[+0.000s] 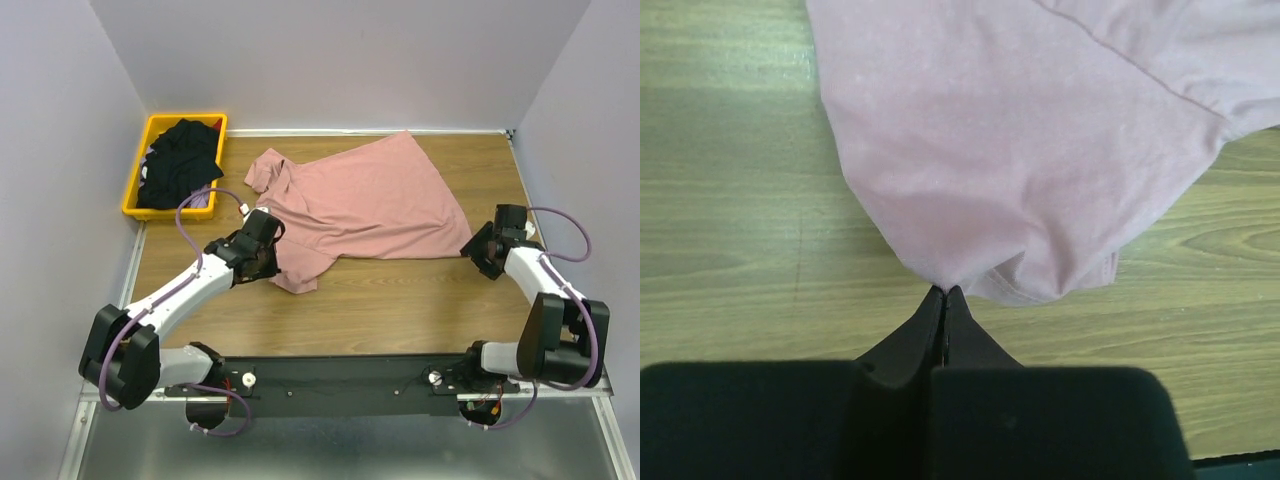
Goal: Fold and stack the t-shirts
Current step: Flatten the tshirt out
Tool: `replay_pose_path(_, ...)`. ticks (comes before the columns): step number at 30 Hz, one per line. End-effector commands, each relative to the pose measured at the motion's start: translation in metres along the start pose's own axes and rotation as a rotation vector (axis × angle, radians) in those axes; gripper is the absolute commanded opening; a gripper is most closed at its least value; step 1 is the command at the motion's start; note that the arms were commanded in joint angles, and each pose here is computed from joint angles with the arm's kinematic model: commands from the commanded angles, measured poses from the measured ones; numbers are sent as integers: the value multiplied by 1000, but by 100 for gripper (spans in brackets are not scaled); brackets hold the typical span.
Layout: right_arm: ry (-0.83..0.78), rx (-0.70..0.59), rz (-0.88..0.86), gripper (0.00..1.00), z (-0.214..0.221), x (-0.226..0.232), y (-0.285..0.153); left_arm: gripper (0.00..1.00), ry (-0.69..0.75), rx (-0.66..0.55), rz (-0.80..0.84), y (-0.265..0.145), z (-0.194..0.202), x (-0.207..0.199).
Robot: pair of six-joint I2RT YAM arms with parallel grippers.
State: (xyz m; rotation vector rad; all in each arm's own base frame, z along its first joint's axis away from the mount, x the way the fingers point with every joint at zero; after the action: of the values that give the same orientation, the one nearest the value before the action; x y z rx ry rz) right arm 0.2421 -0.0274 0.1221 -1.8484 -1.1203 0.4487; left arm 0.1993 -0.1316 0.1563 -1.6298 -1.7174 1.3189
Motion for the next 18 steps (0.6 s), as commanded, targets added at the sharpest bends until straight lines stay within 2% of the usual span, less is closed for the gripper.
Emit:
replay_pose_path(1, 52, -21, 50, 68, -11, -2, 12, 0, 29, -63, 52, -4, -6, 0)
replay_pose_path(11, 114, 35, 13, 61, -6, 6, 52, 0, 21, -103, 87, -1, -17, 3)
replay_pose_path(14, 109, 56, 0, 46, -4, 8, 64, 0, 6, -129, 84, -4, -24, 9)
replay_pose_path(15, 97, 61, -3, 30, -6, 9, 66, 0, 2, -137, 82, -4, -27, 11)
replay_pose_path(18, 77, 59, -49, 1, -20, 17, 58, 0, -22, -179, 75, -13, -42, 21)
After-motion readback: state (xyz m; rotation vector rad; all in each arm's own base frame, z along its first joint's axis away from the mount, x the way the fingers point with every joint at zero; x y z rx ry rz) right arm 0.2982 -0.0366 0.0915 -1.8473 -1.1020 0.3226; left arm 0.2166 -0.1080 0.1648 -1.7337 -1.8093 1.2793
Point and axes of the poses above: each gripper's point midway between its finger pads, its own y axis out along the fingers, its own x axis along the line the jaws close on, z = x × y, the point moved 9 cm from there along -y, back along the fingers, and after that the axes turned 11 degrees about -y, right-handed, at the moved point
